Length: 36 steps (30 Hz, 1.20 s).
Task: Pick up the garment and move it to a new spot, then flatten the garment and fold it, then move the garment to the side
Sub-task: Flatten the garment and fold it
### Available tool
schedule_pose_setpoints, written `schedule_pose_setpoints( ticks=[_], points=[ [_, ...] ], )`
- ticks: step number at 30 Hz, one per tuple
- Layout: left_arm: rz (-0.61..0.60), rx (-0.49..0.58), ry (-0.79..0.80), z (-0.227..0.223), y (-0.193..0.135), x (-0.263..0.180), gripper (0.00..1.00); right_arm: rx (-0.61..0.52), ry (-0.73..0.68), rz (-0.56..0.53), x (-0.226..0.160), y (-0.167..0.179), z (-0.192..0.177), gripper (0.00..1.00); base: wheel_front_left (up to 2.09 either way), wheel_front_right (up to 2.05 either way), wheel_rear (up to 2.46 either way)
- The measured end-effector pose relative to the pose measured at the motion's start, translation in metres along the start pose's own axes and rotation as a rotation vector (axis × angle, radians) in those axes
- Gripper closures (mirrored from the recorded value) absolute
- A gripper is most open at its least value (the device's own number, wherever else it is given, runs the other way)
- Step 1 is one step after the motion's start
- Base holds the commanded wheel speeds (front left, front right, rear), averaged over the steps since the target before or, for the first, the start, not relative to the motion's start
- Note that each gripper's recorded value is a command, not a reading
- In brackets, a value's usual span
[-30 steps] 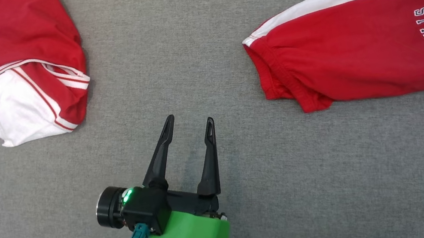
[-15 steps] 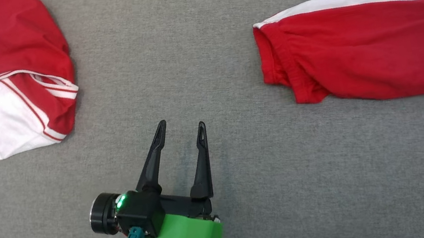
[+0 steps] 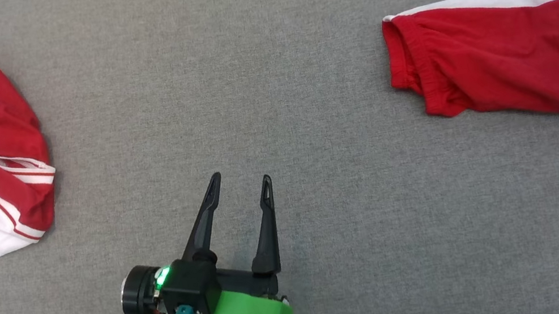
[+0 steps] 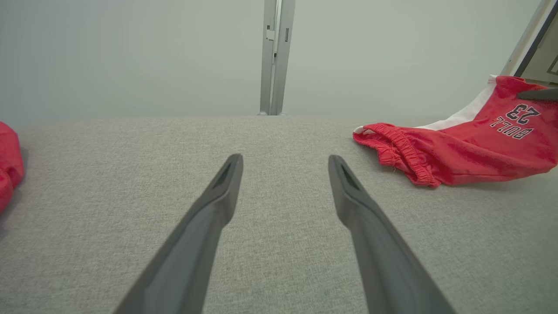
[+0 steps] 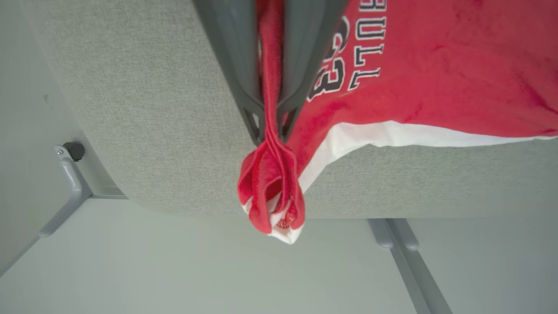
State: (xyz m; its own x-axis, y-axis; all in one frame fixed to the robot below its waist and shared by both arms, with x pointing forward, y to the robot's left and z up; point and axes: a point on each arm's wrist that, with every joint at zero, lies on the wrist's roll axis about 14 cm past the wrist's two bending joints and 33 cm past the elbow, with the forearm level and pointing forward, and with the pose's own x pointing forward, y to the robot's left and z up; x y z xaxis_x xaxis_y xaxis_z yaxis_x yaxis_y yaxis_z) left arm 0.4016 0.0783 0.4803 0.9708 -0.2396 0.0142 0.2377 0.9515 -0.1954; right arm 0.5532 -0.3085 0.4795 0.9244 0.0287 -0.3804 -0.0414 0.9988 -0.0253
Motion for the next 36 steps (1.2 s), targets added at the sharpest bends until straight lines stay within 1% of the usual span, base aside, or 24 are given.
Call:
schedule_pose_setpoints(
  ticks=[4, 8, 12, 17, 18, 22, 24, 26, 29, 33, 35, 36],
  points=[
    [-0.018, 0.004, 0.000, 0.002, -0.009, -0.008, 0.00, 0.002, -0.036, 0.111, -0.004, 0.051, 0.016, 1.00, 0.00, 0.00, 0.00],
    [-0.035, 0.006, -0.018, 0.009, -0.017, -0.016, 0.00, 0.029, -0.066, 0.222, -0.013, 0.107, 0.028, 1.00, 0.00, 0.00, 0.00],
    [-0.044, 0.001, -0.041, 0.018, -0.023, -0.024, 0.00, 0.054, -0.067, 0.315, -0.021, 0.157, 0.030, 1.00, 0.00, 0.00, 0.00],
    [-0.018, 0.002, -0.054, 0.024, -0.020, -0.035, 0.00, 0.070, -0.039, 0.405, -0.022, 0.211, 0.019, 1.00, 0.00, 0.00, 0.00],
    [-0.014, 0.002, -0.057, 0.025, -0.019, -0.036, 0.00, 0.065, -0.037, 0.419, -0.022, 0.220, 0.018, 0.00, 0.00, 0.00, 0.00],
    [0.006, -0.003, -0.069, 0.029, -0.016, -0.043, 0.00, 0.118, -0.094, 0.484, -0.028, 0.251, 0.032, 0.00, 0.00, 0.00, 0.00],
    [0.011, -0.003, -0.076, 0.032, -0.016, -0.045, 0.00, 0.134, -0.144, 0.500, -0.033, 0.254, 0.045, 0.00, 0.00, 0.00, 0.00],
    [0.020, -0.002, -0.083, 0.034, -0.015, -0.046, 0.00, 0.122, -0.203, 0.471, -0.035, 0.235, 0.057, 0.00, 0.00, 0.00, 0.00],
    [0.020, -0.008, -0.086, 0.034, -0.016, -0.047, 0.00, 0.101, -0.261, 0.393, -0.037, 0.193, 0.067, 0.00, 0.00, 0.00, 0.00],
    [0.015, -0.013, -0.092, 0.036, -0.019, -0.046, 0.00, 0.075, -0.292, 0.280, -0.045, 0.137, 0.060, 0.00, 0.00, 0.00, 0.00],
    [0.009, -0.014, -0.093, 0.036, -0.020, -0.045, 0.00, 0.079, -0.289, 0.238, -0.049, 0.117, 0.051, 0.00, 0.00, 0.00, 0.00],
    [0.007, -0.015, -0.093, 0.036, -0.021, -0.044, 0.00, 0.081, -0.282, 0.221, -0.050, 0.110, 0.044, 0.13, 0.00, 0.00, 0.00]
  ],
)
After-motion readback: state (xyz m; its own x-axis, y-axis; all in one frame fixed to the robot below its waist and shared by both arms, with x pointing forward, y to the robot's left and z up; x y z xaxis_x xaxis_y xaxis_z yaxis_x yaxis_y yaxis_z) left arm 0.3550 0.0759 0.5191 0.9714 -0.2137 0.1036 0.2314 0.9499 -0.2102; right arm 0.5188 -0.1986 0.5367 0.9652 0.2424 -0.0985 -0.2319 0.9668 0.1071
